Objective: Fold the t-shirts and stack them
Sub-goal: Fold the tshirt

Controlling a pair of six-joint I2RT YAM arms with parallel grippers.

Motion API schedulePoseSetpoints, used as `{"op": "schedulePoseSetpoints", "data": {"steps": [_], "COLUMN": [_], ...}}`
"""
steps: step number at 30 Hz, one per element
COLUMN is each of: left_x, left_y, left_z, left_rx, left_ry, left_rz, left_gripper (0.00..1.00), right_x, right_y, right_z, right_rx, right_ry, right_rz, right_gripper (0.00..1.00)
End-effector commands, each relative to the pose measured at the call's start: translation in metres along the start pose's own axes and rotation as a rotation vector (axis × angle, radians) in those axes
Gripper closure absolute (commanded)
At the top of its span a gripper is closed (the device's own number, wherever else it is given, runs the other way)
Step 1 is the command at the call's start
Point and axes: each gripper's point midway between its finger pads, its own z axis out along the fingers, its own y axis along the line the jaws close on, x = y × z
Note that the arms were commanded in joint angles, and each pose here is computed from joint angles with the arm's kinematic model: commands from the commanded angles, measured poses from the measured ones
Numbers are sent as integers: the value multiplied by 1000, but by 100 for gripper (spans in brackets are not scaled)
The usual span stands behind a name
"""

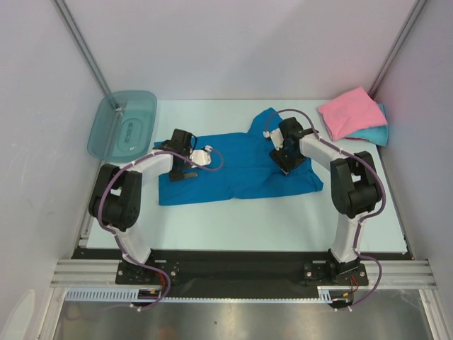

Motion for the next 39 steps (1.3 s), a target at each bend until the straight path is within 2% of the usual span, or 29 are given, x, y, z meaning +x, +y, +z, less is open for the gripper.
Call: {"op": "schedulePoseSetpoints", "data": {"steps": [1,10,18,22,31,35,36,39], "left_x": [-9,2,13,33,69,84,95,102], "left_y": [9,-31,-56,-81,-117,-129,-144,-152], "left_z": [-5,-13,2,18,14,4,-4,-7], "left_rx": [-19,86,148,186,376,473,547,583], "left_ry": [-23,-61,-40,26,140,196,232,257], "left_rz": [14,127,165,229,288,304,326,339], "left_gripper": [0,0,0,0,0,1,1,1], "right_x": [-12,-69,-127,-143,-147,-139,-129,-122], "right_y": [0,-45,-87,-95,-90,-83,-80,-79], "right_z": [-30,-68,-84,-86,-82,-78,-72,-68], "right_rx": [4,208,343,357,336,307,280,267], "right_ry": [-71,-243,-342,-367,-359,-337,-305,-280], "right_rz": [-73,-242,-234,-232,-225,-230,-230,-226], "right_gripper": [42,40,39,38,38,38,38,38]}}
